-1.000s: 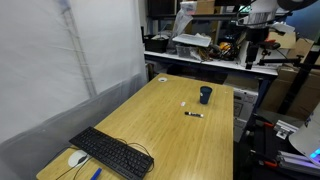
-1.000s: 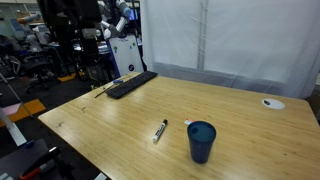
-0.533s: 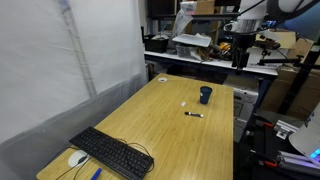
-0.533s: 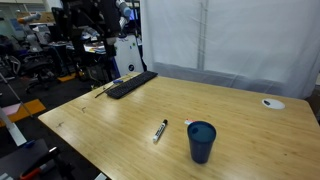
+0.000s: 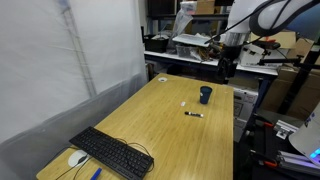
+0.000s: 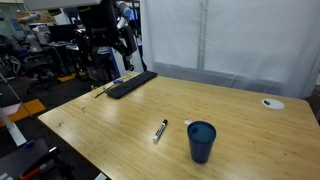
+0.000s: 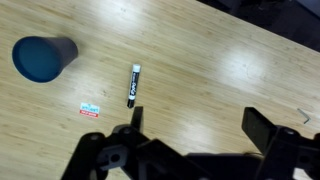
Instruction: Place the black marker inside the dark blue cup
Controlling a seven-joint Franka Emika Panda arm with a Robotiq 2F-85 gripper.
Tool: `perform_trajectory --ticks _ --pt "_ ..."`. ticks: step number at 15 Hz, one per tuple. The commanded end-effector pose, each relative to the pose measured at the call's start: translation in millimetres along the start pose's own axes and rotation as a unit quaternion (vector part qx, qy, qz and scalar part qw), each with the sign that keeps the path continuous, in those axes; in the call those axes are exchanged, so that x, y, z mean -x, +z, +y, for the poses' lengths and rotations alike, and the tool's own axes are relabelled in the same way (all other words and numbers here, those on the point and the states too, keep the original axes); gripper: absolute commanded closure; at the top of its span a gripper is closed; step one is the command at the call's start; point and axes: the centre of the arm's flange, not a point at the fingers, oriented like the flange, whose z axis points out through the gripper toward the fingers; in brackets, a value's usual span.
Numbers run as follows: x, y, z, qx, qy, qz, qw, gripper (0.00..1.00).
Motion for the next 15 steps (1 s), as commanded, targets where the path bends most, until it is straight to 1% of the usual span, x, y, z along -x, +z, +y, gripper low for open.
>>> perform_trajectory --ticks 1,5,6,7,8,15 --pt "-12 24 9 -0.011 -0.023 0.021 0.9994 0.0" --pt "-21 57 11 -0.013 -0.05 0.01 0.9986 0.0" --pt "-21 59 9 -0.015 -0.055 0.002 0.9984 0.0" --pt "-13 55 6 -0.012 -0.041 -0.004 0.9991 0.0" --pt "-14 60 5 -0.013 -0.044 -0.008 0.9989 0.0" --pt "-16 61 5 -0.012 -0.048 -0.008 0.9988 0.0"
